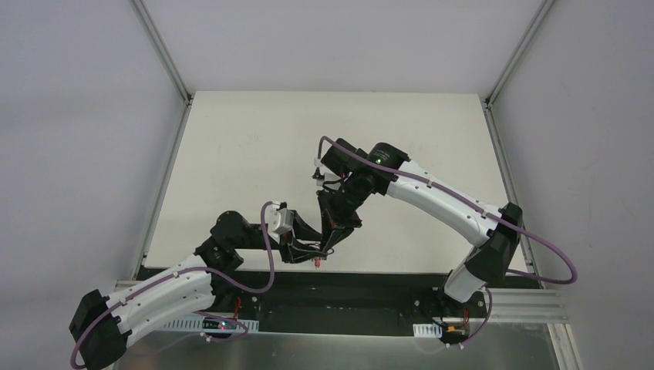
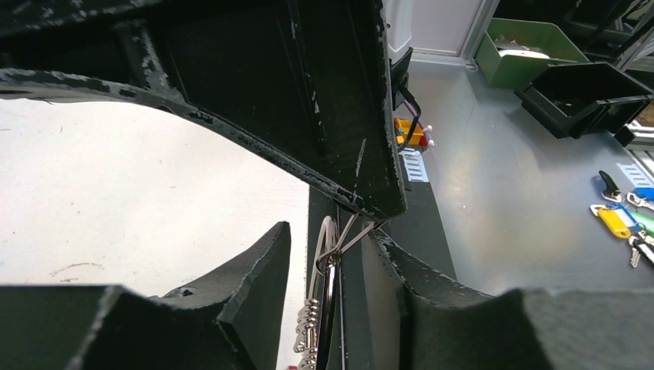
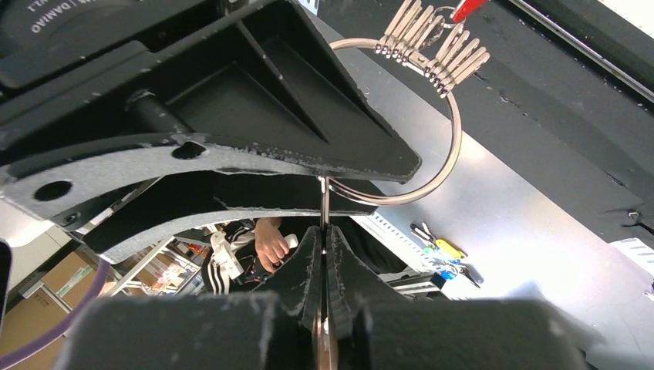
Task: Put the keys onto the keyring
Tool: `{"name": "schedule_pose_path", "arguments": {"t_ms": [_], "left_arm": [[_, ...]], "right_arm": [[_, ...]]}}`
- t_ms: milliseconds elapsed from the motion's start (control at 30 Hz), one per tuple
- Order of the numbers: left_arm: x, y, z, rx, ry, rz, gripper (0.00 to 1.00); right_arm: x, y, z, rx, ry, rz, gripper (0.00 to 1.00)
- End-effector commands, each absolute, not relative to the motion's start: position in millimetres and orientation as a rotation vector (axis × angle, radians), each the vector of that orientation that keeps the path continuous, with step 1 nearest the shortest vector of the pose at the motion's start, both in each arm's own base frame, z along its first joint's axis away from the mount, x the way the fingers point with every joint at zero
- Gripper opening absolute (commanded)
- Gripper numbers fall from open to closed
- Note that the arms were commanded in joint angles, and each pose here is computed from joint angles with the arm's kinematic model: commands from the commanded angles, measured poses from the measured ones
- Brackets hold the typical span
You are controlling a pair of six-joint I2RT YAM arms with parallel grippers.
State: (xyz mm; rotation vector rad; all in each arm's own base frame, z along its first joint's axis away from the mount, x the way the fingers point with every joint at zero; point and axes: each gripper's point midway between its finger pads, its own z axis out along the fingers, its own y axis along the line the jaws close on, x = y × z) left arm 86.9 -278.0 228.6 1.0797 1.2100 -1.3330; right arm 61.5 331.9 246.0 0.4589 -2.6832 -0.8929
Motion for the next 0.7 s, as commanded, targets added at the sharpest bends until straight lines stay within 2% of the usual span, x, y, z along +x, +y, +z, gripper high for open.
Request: {"name": "schedule_pose_path", "arguments": {"t_ms": [0,167,233,333,533,667], "left_arm": [[84,-278,234,1.098,1.15,-1.31,0.35],[86,-278,236,1.087,1.151,-1.301,0.1],[86,-276,240,1.075,1.137,-1.294,0.04],[84,-273,247,1.058,1.11,-1.286,0.0],[81,-271,258,1.03,1.098,-1.315,0.0],[82,-271,264,1.01,1.125,-1.333,0.0]], "right_arm": [[57,333,266,0.451,-2.651,-0.933,0.0],[57,332,265,0.448,-2.659,-0.927,0.0],[57,331,263,0.448,-2.663,-0.919,0.0],[58,331,260,0.446,-2.676,-0.905,0.0],[61,332,256,0.447,-2.682,-0.897,0.0],[63,333,258,0.469,-2.699,-0.924,0.08]]}}
